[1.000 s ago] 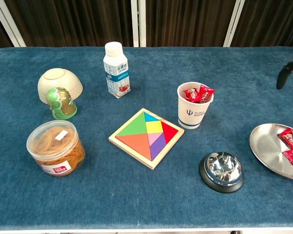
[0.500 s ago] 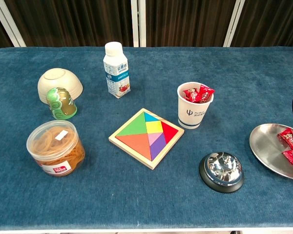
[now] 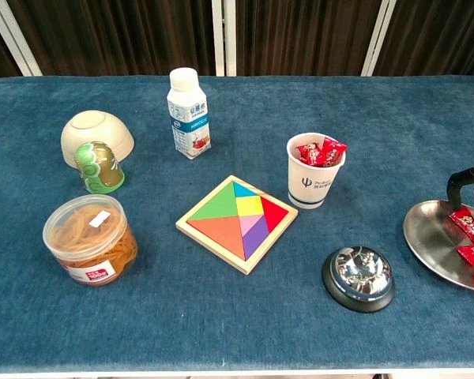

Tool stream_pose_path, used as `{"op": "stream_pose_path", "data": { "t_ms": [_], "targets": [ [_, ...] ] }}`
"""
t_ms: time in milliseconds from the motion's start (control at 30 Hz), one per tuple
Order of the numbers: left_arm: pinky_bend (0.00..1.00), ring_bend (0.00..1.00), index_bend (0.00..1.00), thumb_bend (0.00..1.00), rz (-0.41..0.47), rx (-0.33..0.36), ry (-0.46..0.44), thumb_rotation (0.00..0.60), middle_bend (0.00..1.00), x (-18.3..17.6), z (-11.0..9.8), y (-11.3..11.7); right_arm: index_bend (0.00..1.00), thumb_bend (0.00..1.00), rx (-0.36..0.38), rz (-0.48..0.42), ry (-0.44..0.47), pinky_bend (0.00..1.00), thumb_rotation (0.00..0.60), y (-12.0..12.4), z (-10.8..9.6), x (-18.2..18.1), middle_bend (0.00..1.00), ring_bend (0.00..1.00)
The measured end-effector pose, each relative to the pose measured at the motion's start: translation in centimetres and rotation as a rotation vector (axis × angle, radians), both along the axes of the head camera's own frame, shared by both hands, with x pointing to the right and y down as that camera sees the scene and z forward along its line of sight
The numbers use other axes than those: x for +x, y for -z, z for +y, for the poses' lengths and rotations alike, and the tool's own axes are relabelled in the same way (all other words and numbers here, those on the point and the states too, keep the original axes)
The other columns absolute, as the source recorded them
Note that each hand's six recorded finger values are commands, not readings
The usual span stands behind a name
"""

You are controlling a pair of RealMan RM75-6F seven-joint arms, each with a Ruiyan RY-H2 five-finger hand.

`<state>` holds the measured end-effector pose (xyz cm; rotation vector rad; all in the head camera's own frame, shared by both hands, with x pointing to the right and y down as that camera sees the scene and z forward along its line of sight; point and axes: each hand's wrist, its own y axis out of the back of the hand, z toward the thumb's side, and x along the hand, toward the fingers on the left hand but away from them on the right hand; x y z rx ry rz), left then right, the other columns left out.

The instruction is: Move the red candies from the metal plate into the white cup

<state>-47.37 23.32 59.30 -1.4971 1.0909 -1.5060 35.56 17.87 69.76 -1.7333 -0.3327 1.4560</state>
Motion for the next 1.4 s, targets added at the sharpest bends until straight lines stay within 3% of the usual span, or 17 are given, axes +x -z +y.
{"op": "stream_pose_path", "data": {
  "t_ms": [300, 600, 867, 1000, 1167, 1400],
  "targets": [
    [0.0, 0.0, 0.21, 0.02, -0.002, -0.001, 0.007, 0.6, 0.17, -0.3, 0.1, 0.0, 0.53, 0.44, -0.005, 0.005, 0.004, 1.0, 0.6, -0.4, -0.2, -0.2, 0.86, 1.0],
    [0.0, 0.0, 0.21, 0.02, -0.004, -0.004, 0.007, 0.6, 0.17, -0.3, 0.0, -0.1, 0.64, 0.55, -0.02, -0.003, 0.001, 1.0, 0.6, -0.8, -0.1, -0.4, 0.86, 1.0],
    [0.0, 0.0, 0.21, 0.02, -0.004, -0.005, 0.004, 0.6, 0.17, -0.2, -0.1, -0.1, 0.64, 0.56, 0.002, -0.063, -0.01, 1.0, 0.6, 0.3, -0.7, -1.3, 0.86, 1.0],
    [0.0, 0.0, 0.21, 0.02, -0.003, -0.001, 0.002, 0.6, 0.17, -0.2, -0.2, -0.1, 0.64, 0.56, 0.042, -0.158, -0.009, 1.0, 0.6, 2.3, -2.1, -3.6, 0.86, 1.0],
    [0.0, 0.0, 0.21, 0.02, -0.004, 0.003, 0.0, 0.6, 0.17, -0.1, -0.3, 0.1, 0.61, 0.56, 0.108, -0.292, 0.029, 1.0, 0.6, 5.0, -5.5, -8.4, 0.86, 1.0],
    [0.0, 0.0, 0.21, 0.02, -0.006, -0.002, 0.009, 0.6, 0.17, -0.3, -0.2, 0.1, 0.57, 0.56, 0.079, -0.378, 0.099, 1.0, 0.6, 4.7, -7.4, -14.8, 0.86, 1.0]
  ]
}}
